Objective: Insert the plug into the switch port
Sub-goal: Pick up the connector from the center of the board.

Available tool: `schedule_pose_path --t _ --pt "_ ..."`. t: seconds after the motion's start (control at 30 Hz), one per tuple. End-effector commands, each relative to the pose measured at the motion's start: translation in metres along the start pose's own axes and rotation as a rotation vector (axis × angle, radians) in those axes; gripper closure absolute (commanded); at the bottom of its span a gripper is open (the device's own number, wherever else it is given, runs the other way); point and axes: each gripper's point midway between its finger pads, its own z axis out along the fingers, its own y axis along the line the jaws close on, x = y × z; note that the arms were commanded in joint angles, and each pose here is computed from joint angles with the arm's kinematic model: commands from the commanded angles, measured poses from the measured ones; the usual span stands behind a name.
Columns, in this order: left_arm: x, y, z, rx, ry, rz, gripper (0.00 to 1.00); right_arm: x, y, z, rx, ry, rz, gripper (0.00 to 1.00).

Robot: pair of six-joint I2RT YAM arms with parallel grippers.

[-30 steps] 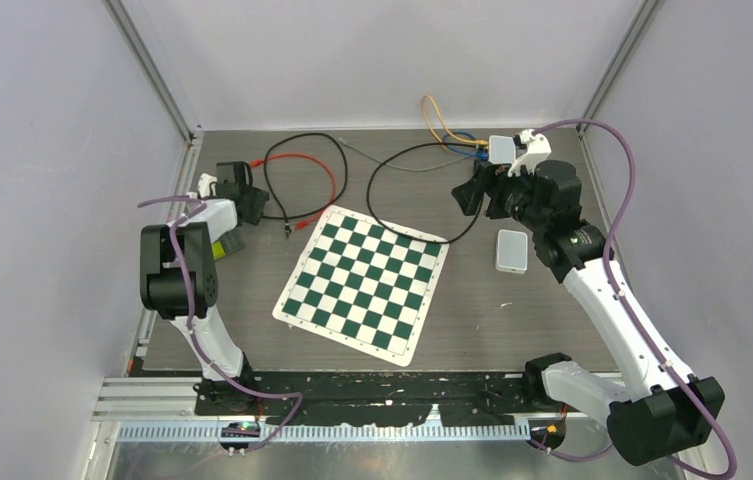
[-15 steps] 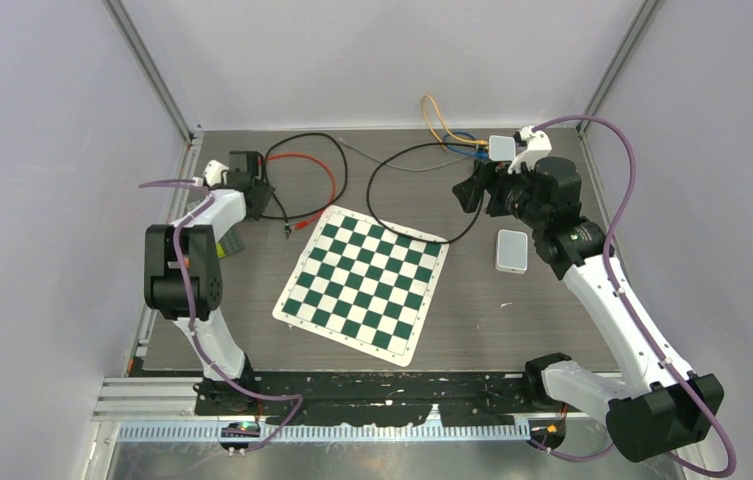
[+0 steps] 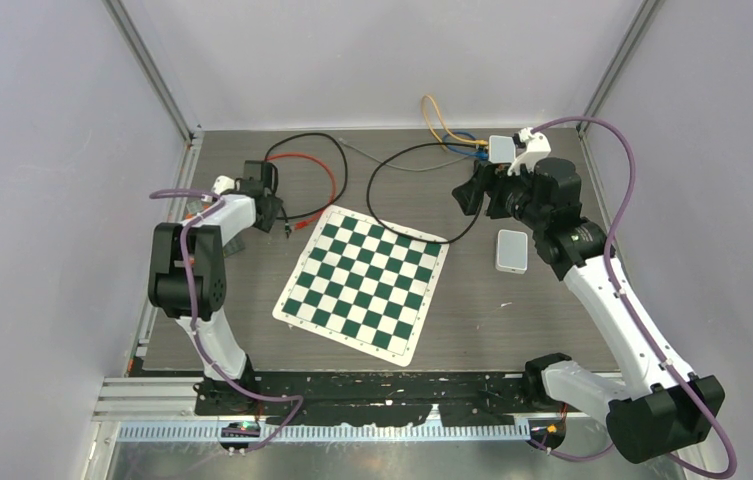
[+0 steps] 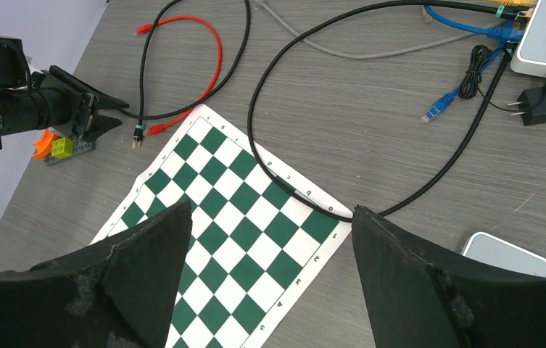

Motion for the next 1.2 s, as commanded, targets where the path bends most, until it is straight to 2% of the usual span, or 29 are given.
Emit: schedule_pose_path --t 0.0,0.13,0.23,0.33,0.37,0.43,0.63,0.8,0.83,0.87,0.93,1.07,1.17 --pt "0.0 -0.006 0.013 0.0 -0.002 -0.089 0.59 -0.028 0.013 -0.014 -0.038 -0.077 -0.036 0.13" --pt "0.002 -0.008 0.016 -0.007 0.016 -0.099 0.62 -0.032 0.014 -0.018 -0.035 -0.083 -0.048 0.13" --pt "-0.001 -0.011 0.018 -0.002 0.008 -0.097 0.77 -0.034 0.013 -0.019 -0.029 -0.09 -0.056 0.13" --pt "-0.007 -0.017 0.016 0.022 0.011 -0.079 0.99 -0.034 0.013 -0.02 -0.03 -0.088 -0.063 0.13" --pt "-0.014 -0.023 0.011 0.043 -0.011 -0.053 1.0 -0.035 0.014 -0.02 -0.031 -0.089 -0.065 0.13" --pt "-0.035 -0.039 -0.005 0.097 -0.091 0.01 1.0 -0.036 0.014 -0.02 -0.031 -0.092 -0.069 0.13" --pt "-0.101 -0.123 -0.08 0.37 -0.319 0.297 1.0 -0.046 0.015 -0.022 -0.021 -0.116 -0.041 0.14" --pt "-0.133 -0.176 -0.15 0.678 -0.557 0.515 1.0 -0.058 0.012 -0.034 0.015 -0.19 -0.051 0.13" --pt "-0.135 -0.179 -0.158 0.705 -0.595 0.55 1.0 -0.059 0.007 -0.038 0.048 -0.198 -0.044 0.11" --pt "-0.136 -0.181 -0.165 0.728 -0.629 0.608 1.0 -0.064 0.008 -0.046 0.052 -0.219 -0.048 0.01" --pt "-0.125 -0.187 -0.173 0.809 -0.646 0.715 1.0 -0.07 0.013 -0.06 0.038 -0.252 -0.075 0.04" --pt "-0.082 -0.195 -0.202 1.078 -0.629 0.949 1.0 -0.085 0.022 -0.076 0.015 -0.319 -0.128 0.05" --pt "-0.062 -0.189 -0.21 1.13 -0.66 1.076 1.0 -0.088 0.014 -0.075 0.06 -0.319 -0.14 0.05"
